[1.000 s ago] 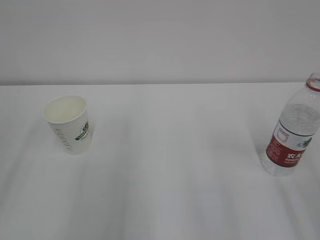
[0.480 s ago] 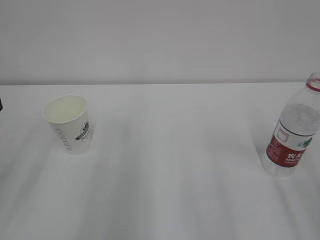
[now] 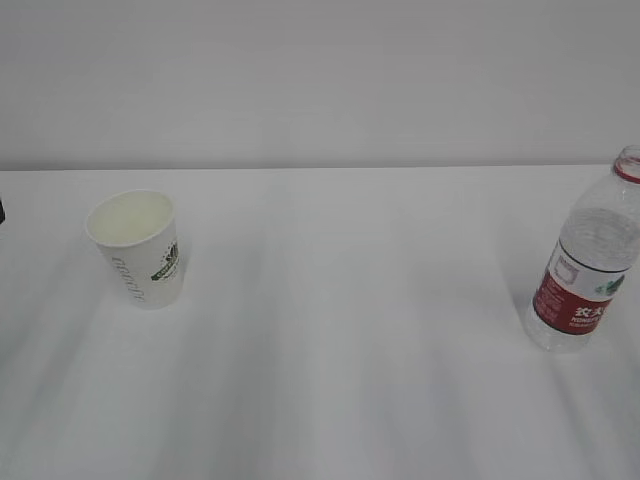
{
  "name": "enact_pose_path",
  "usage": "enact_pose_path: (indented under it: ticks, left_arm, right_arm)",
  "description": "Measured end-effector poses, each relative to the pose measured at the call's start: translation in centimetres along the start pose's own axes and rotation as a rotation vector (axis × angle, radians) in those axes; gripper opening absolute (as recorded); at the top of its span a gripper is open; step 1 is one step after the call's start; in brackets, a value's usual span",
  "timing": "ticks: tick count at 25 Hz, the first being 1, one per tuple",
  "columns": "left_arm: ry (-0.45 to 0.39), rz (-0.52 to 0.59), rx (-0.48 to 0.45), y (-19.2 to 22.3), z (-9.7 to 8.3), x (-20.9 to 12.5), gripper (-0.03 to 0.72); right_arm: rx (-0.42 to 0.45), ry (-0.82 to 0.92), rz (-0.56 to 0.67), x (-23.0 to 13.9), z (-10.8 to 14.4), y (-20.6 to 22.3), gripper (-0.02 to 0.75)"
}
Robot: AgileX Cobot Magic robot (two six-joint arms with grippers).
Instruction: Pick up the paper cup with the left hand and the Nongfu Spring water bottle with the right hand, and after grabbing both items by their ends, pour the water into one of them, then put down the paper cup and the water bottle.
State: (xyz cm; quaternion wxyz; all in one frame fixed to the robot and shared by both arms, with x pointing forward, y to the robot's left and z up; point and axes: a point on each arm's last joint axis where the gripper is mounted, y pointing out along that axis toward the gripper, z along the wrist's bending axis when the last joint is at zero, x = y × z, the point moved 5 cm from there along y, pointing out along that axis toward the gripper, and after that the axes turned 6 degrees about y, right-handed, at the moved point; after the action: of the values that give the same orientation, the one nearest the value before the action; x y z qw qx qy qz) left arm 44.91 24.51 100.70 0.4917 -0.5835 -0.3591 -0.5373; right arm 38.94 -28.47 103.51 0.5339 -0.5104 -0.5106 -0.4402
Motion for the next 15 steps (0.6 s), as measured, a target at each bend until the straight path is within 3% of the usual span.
enact_pose_path:
  ticks: [5,11,15]
  left_arm:
    - [0.01,0.041,-0.007,0.7,-0.1,-0.9,0.468]
    - [0.013,0.02,-0.01,1.3,-0.2,-0.8,0.465]
    - [0.059,0.038,-0.034,1.7,-0.5,-1.3,0.465]
  right_arm:
    - [0.007,0.013,0.099,-2.9,0.2,0.9,0.586]
    - [0.018,0.022,0.092,-3.6,0.4,1.8,0.586]
    - [0.023,0.023,0.104,-4.0,0.5,2.4,0.586]
